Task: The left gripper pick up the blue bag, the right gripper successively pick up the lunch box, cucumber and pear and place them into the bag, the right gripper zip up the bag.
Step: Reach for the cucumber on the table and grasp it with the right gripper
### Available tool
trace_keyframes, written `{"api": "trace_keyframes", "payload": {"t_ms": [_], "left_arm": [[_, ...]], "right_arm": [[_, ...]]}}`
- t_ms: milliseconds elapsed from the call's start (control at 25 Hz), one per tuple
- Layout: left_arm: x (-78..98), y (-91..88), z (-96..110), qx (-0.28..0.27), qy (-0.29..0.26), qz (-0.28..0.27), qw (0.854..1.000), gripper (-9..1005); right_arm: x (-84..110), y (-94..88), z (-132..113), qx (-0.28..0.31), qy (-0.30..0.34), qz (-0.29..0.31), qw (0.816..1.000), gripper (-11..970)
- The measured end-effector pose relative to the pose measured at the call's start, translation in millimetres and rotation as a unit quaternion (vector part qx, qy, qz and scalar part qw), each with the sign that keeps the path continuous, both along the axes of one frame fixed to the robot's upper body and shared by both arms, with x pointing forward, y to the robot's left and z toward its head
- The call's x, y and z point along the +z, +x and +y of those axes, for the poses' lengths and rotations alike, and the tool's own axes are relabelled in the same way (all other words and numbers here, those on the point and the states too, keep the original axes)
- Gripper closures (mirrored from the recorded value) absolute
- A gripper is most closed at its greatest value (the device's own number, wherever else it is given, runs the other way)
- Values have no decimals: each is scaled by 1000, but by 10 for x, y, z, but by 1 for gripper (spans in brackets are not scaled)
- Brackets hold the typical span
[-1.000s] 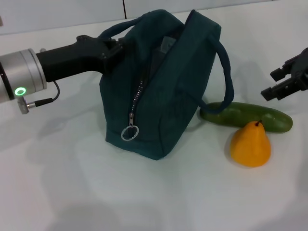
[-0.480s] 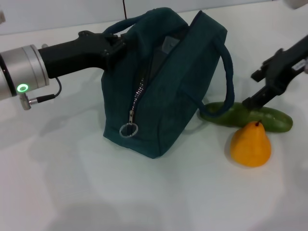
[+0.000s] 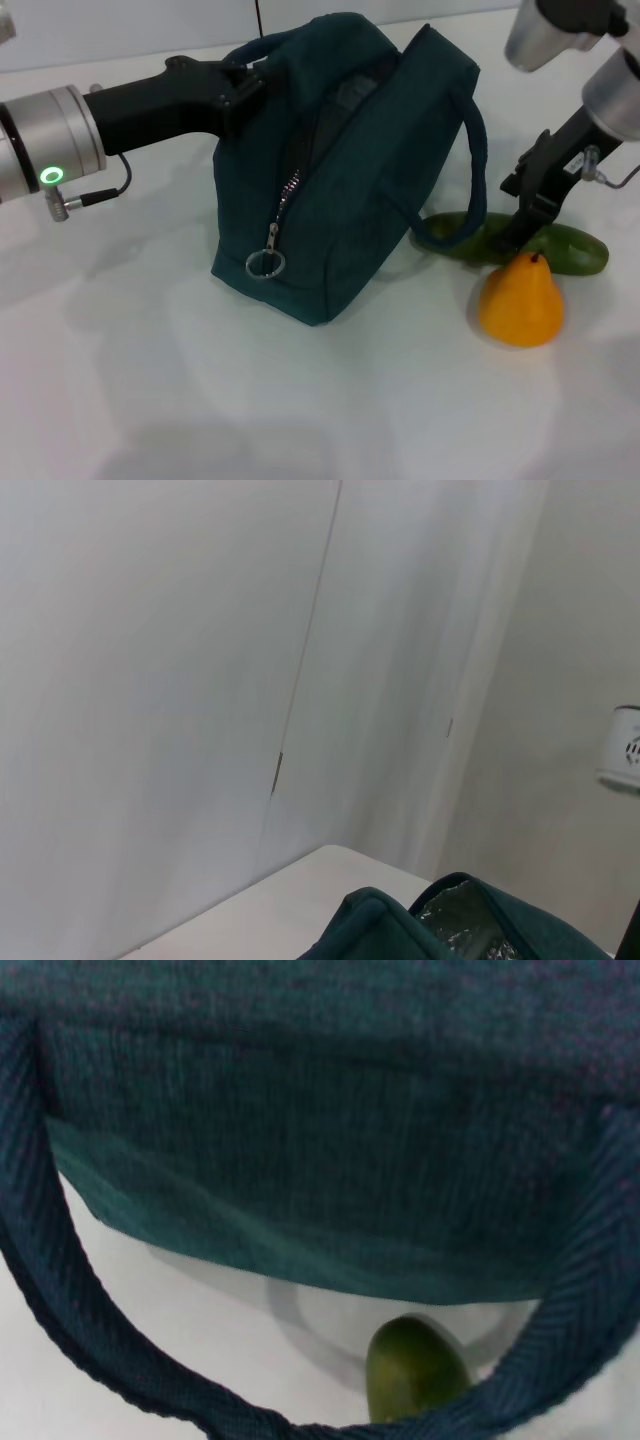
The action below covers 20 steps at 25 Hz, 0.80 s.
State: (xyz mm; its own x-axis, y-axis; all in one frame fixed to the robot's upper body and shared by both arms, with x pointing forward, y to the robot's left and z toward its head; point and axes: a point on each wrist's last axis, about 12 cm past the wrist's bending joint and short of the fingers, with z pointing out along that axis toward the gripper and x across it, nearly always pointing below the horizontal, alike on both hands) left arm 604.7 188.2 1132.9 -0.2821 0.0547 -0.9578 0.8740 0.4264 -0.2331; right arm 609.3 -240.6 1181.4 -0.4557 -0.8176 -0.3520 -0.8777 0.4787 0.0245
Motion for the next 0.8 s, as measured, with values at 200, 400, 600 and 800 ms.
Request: {"api": "trace_keyframes", "payload": {"t_ms": [200, 400, 600, 800], "left_arm": [[4, 4, -3, 0, 0, -1, 1000, 949], [5, 7, 0, 2, 0, -1, 1000, 949], [5, 9, 3, 3, -1, -1, 1000, 948], [9, 11, 4, 4, -2, -1, 1000, 948]], "right_arm": [[-110, 21, 66, 8, -26, 7, 1000, 109], [-175, 31, 136, 21, -41, 0, 999, 115], [-210, 36, 138, 19, -43, -1, 999, 121], [-254, 31, 145, 18, -41, 7, 999, 127]]}}
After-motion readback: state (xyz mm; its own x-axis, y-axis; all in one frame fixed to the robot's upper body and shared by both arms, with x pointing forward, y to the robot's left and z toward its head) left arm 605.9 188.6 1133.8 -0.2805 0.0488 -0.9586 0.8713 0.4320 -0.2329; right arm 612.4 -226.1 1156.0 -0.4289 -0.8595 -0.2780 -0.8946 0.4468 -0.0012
